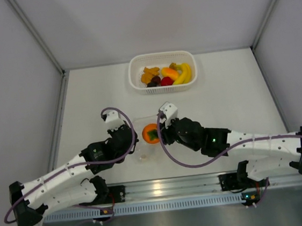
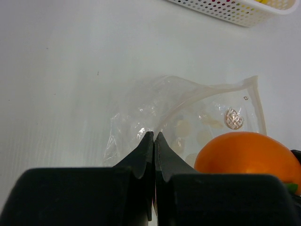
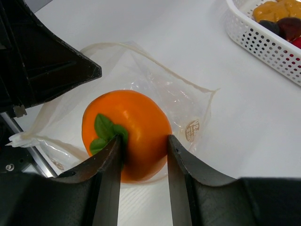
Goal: Open the zip-top bag and remove the fake food
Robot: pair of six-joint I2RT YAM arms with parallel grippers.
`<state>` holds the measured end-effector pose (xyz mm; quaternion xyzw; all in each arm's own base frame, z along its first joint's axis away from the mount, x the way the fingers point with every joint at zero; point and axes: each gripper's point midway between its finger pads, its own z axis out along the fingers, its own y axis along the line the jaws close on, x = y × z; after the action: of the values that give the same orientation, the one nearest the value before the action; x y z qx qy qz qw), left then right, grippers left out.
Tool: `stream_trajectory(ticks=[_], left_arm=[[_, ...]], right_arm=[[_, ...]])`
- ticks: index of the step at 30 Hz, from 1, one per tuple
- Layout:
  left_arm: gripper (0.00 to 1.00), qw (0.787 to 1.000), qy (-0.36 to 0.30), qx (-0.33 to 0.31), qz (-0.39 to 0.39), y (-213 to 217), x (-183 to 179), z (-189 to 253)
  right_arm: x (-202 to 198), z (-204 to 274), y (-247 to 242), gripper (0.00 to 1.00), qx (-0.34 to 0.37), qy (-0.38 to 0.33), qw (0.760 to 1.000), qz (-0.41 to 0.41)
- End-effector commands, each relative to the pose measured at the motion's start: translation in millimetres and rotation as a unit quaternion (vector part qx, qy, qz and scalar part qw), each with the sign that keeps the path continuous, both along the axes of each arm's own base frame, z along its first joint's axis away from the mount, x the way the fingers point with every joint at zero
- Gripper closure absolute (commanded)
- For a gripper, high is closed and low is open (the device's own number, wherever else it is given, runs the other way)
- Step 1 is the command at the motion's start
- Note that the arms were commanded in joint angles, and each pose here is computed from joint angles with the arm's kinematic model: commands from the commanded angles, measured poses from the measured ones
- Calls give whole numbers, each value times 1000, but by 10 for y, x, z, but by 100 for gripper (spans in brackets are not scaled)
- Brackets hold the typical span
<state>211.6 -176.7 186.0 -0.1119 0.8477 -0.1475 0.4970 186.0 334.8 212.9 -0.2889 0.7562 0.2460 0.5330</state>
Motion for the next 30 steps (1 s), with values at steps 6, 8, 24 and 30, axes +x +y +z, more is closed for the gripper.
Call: stream_trajectory(ticks=[6,8,24,30], left_arm=[[100,999,-17,-15,22,-9,74,101],[100,1000,-16,-11,24,-3,80,76],[100,999,-23,-33,17,60,20,147],[100,999,-23,-41,8,31,6,194]], right_arm=[[145,761,-102,88,57,-17,998,-21],[207,858,-141,88,68,-14,997,-19],[1978,1010,-1045,87,88,29,979,-181],[2874,671,-1300,86,81,65,964,-244]])
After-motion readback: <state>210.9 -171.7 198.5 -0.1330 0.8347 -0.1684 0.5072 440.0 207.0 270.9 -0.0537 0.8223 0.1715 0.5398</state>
